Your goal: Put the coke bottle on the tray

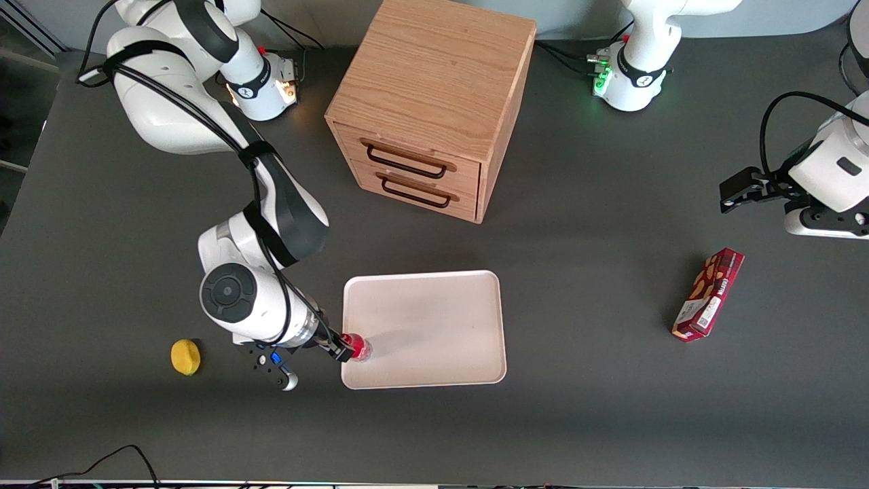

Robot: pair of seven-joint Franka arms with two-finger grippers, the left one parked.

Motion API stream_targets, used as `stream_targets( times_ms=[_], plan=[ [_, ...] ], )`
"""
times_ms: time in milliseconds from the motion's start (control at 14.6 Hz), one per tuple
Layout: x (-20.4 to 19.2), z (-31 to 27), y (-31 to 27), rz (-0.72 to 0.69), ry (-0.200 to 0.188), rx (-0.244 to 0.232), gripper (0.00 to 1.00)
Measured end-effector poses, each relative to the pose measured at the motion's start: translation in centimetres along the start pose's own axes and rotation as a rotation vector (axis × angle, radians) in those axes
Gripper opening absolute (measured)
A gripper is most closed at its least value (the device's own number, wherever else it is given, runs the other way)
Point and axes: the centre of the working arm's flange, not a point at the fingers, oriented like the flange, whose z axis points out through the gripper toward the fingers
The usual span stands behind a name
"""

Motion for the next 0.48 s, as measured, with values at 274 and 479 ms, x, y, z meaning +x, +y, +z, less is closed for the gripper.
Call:
stream_targets(
  times_ms=[274,479],
  plan=[
    [-1.2,-18.7,8.7,-0.256,-0.009,-0.089,1.00],
    [-3.2,-25.6,15.5,-0.380,-0.023,-0.120,1.00]
  ],
)
